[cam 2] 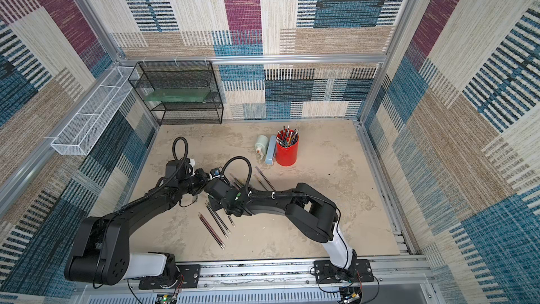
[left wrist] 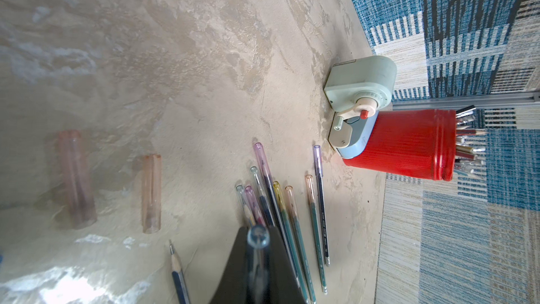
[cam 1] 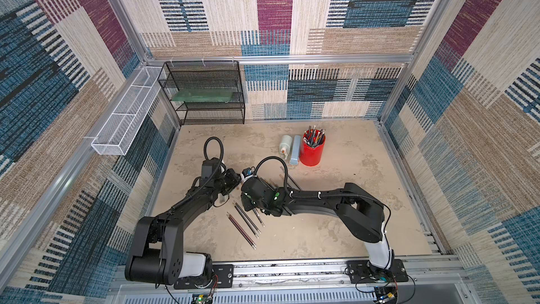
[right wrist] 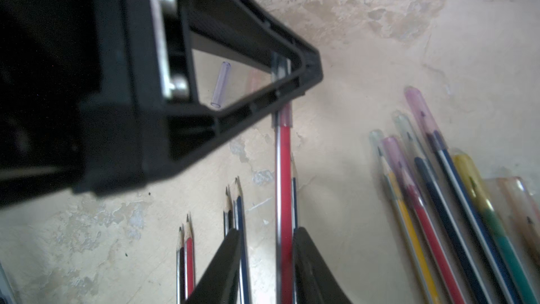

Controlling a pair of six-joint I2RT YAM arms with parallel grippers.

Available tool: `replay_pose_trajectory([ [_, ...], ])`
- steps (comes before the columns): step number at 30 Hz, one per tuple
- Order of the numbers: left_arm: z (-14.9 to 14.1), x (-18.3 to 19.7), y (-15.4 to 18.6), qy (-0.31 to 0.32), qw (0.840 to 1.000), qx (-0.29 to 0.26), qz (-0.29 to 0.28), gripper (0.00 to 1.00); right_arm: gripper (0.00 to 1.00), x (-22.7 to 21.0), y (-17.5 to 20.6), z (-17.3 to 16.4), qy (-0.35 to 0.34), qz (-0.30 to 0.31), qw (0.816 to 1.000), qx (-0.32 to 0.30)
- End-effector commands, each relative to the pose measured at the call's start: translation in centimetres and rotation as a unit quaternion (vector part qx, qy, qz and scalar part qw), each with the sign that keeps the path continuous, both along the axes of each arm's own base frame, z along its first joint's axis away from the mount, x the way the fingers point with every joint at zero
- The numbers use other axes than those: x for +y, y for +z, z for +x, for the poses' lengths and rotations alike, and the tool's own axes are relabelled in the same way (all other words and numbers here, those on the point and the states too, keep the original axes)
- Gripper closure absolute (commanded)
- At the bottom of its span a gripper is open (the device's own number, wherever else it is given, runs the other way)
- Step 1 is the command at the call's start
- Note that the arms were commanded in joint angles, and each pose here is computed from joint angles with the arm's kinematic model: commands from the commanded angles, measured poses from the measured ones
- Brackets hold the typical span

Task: Remove the protective cover of the pencils
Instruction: Remove the protective sleeve from the pencil.

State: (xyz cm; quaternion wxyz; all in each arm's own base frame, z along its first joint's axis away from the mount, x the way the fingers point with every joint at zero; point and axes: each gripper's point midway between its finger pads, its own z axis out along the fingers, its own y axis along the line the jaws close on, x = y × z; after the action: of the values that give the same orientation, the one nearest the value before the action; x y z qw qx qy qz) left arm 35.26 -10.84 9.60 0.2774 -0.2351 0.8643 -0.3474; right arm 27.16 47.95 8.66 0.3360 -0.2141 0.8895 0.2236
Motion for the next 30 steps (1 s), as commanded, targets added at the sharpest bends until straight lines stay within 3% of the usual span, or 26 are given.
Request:
replay_pose_trajectory([
  [1, 0.0, 0.0, 0.1, 0.002, 1.000, 0.001, -0.002, 1.00, 0.73, 0.0, 0.0, 0.2, -0.001, -0.005, 1.000, -0.004],
  [9, 0.1, 0.4, 0.1, 0.007, 1.000, 0.001, -0.002, 1.00, 1.00, -0.1, 0.7, -0.6, 0.007, 0.001, 1.000, -0.005],
  [30, -0.1, 1.6, -0.3, 0.031, 0.999, 0.009, -0.010, 1.00, 1.00, -1.3, -0.7, -2.9, 0.021, -0.013, 1.000, -0.007],
])
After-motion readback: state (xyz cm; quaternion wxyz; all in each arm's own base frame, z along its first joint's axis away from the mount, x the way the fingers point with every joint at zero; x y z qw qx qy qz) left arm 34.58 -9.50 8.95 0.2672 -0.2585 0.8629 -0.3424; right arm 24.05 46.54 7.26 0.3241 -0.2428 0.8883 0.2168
